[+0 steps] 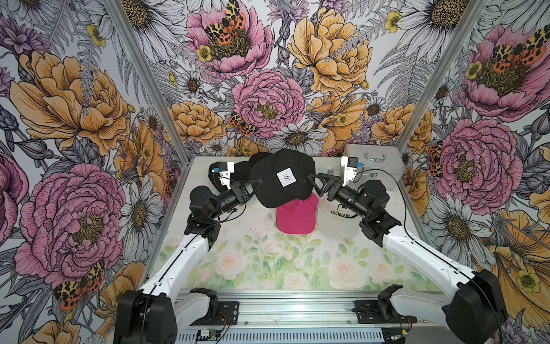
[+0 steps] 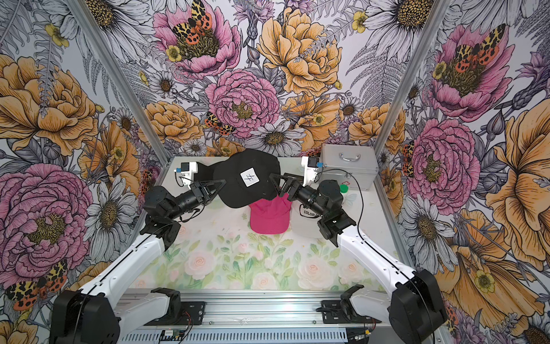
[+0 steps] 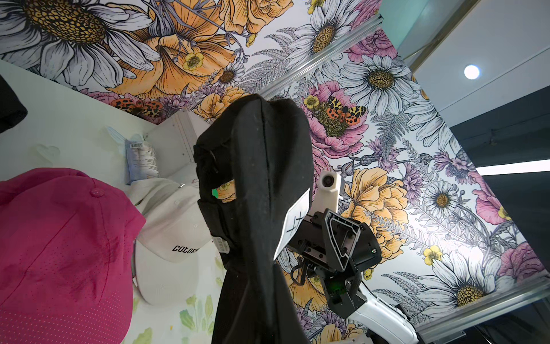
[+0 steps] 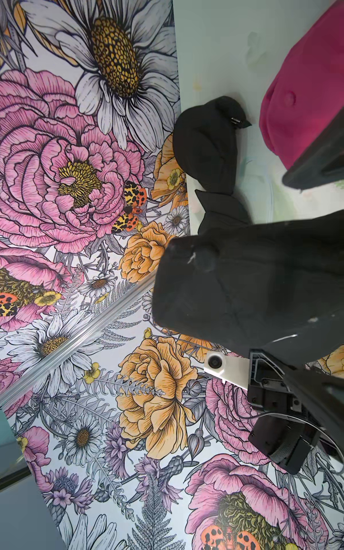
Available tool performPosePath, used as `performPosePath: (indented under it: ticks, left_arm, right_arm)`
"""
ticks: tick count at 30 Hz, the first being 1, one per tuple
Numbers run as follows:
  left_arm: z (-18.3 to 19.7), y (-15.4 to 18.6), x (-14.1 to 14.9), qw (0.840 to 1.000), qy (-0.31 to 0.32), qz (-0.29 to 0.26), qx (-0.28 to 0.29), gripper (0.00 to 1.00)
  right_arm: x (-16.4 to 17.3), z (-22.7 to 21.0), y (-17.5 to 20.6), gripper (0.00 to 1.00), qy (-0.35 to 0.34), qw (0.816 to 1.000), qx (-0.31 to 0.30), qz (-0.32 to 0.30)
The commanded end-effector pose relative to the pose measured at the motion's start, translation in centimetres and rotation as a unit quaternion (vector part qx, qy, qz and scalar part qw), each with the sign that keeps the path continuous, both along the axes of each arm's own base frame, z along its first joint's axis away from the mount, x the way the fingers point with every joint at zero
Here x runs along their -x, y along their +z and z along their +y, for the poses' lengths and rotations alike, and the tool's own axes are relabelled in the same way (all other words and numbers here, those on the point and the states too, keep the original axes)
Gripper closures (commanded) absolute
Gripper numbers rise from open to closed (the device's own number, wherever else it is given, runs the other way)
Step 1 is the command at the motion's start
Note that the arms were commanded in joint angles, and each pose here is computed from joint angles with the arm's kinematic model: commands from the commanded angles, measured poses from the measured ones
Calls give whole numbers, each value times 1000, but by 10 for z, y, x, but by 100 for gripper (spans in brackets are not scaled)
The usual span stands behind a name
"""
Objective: Stack the baseball caps by color
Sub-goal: Pick up the baseball cap from the center of the board.
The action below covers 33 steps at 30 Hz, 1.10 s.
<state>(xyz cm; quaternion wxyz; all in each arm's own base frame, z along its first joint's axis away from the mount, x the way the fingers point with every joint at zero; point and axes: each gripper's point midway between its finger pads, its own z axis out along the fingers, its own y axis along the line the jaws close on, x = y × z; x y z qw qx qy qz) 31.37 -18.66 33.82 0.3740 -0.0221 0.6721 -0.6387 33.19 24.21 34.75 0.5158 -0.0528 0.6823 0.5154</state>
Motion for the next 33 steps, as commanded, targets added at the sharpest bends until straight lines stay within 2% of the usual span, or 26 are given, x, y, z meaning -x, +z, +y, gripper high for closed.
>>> performPosePath:
  ticks: [1, 9, 16, 24, 27, 31, 33]
  left_arm:
    - [-11, 21, 9, 999, -32, -36, 9, 100]
    - [-35, 21, 7, 997, -63, -36, 4, 100]
    - [-20, -16, -25, 999, -30, 8, -13, 100]
    - [-13, -25, -30, 999, -34, 6, -27, 100]
    - [-12, -24, -25, 999, -42, 1, -29, 100]
    - [-21, -8, -7, 996, -76, -34, -34, 100]
    - [-23, 2, 2, 994, -85, -54, -35, 100]
  right_arm:
    - [5, 2, 14, 3, 15, 999, -9, -32]
    - [18, 28, 29, 4, 92, 993, -20, -67]
    - [37, 37, 43, 12, 130, 985, -25, -113]
    - [54, 30, 61, 15, 124, 979, -20, -160]
    - [51, 29, 59, 15, 118, 980, -15, -157]
    - [18, 29, 25, 13, 68, 992, 39, -96]
    - [2, 20, 11, 11, 39, 996, 45, -69]
